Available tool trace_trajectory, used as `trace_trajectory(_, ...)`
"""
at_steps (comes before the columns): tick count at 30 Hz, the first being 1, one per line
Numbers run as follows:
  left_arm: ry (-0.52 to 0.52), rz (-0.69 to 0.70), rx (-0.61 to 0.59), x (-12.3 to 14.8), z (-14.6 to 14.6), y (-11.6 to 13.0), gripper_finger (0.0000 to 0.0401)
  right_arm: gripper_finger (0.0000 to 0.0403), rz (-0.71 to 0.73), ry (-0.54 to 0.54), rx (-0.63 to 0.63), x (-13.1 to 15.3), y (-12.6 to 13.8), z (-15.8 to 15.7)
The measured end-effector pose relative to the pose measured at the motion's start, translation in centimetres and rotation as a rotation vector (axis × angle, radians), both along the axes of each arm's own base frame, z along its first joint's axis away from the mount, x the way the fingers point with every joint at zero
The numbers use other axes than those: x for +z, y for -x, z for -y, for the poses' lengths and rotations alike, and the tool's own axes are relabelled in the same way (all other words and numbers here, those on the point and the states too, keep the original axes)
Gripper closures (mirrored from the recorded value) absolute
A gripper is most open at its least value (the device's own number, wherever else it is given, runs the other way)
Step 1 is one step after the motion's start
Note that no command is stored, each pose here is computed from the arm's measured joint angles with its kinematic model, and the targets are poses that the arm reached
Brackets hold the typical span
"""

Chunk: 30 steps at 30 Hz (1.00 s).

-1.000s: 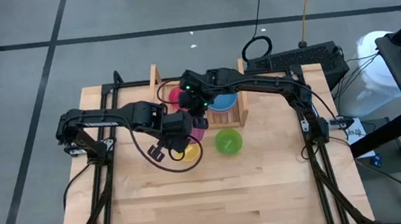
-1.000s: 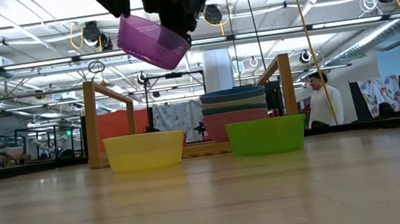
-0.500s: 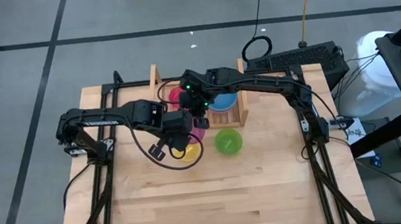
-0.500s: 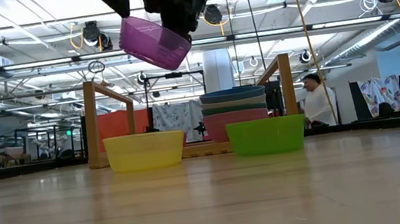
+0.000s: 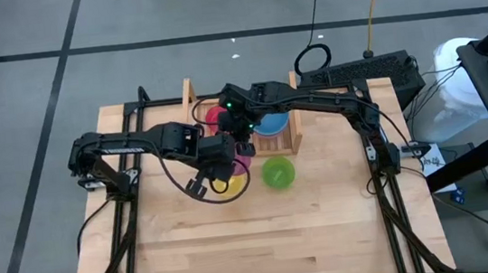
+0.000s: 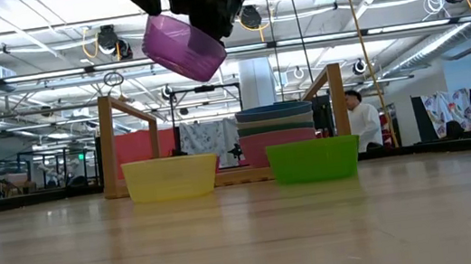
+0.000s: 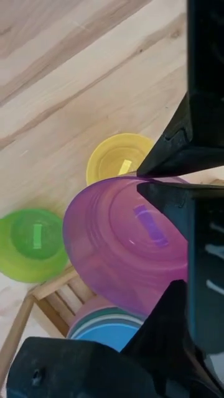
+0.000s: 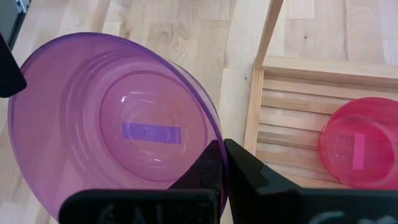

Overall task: Place and stack bowls onto a shelf
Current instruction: Stack the violet bowl into the red bowl on the shelf

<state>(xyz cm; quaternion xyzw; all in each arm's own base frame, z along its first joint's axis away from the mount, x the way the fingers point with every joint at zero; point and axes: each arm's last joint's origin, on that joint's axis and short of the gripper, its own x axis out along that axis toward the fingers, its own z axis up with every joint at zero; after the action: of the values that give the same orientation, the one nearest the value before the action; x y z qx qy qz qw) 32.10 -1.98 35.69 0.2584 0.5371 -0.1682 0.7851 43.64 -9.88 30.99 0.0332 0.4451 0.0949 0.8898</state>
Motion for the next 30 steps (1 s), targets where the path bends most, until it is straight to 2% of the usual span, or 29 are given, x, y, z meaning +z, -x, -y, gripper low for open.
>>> trace_trajectory(7, 0.011, -0.032, 0.047, -0.81, -0.08, -0.60, 0.0373, 0.0403, -0.030, 0.063, -0.022, -0.16, 0.14, 0.06)
trace_trajectory(14, 0.017, -0.032, 0.055, -0.81, -0.07, -0.58, 0.0375, 0.0403, -0.036, 0.064, -0.025, -0.19, 0.17, 0.01)
trace_trajectory(19, 0.057, -0.034, 0.126, -0.81, -0.04, -0.56, 0.0375, 0.0403, -0.036, 0.064, -0.024, -0.19, 0.16, -0.02)
trace_trajectory(30, 0.018, -0.024, 0.094, -0.79, 0.08, -0.62, 0.0375, 0.0403, -0.034, 0.067, -0.018, -0.17, 0.18, 0.01)
